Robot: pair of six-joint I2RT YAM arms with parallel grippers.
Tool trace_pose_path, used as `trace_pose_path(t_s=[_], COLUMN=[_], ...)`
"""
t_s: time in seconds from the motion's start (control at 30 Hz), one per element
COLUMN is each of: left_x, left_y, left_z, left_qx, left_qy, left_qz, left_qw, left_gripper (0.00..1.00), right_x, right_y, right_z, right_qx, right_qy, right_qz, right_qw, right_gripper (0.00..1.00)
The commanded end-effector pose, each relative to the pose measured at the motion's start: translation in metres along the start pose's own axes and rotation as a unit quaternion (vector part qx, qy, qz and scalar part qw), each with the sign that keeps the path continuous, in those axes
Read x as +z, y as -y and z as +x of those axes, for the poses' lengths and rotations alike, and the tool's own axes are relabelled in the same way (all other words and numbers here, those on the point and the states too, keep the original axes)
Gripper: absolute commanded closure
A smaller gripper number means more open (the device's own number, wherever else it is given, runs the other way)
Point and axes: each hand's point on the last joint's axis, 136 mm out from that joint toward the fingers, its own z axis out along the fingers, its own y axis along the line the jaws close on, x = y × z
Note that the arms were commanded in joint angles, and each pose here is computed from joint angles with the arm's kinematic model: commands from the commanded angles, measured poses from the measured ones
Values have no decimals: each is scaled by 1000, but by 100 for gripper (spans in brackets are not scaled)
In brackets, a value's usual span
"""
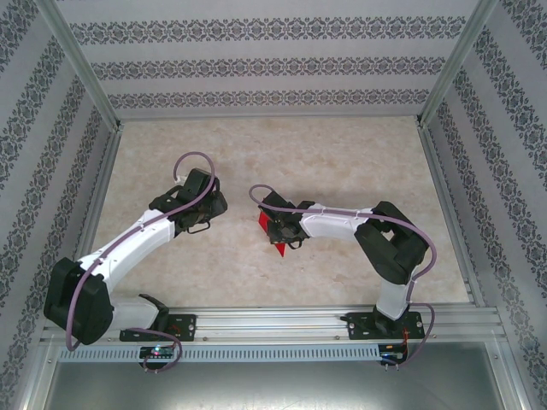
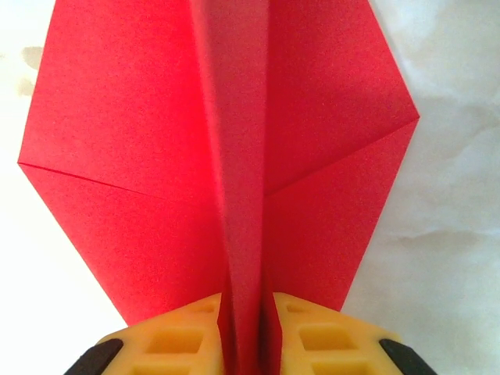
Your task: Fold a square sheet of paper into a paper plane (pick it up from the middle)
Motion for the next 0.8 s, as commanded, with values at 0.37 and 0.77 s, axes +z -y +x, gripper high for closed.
trace_pose_path(t_s=[0.37,0.77], left_x=[8,10], left_y=[-2,-3], left_z=[1,1], left_qx=[-5,-5], left_qy=[-8,-11], left_qz=[8,1], left_qw=[1000,1000], left_gripper=[44,44], right_x=[7,6], right_y=[-4,-7], right_z=[1,1], right_qx=[-13,-27], right_qy=[-16,-24], right_qz=[18,22], right_qw=[1000,999], right_gripper=[80,76])
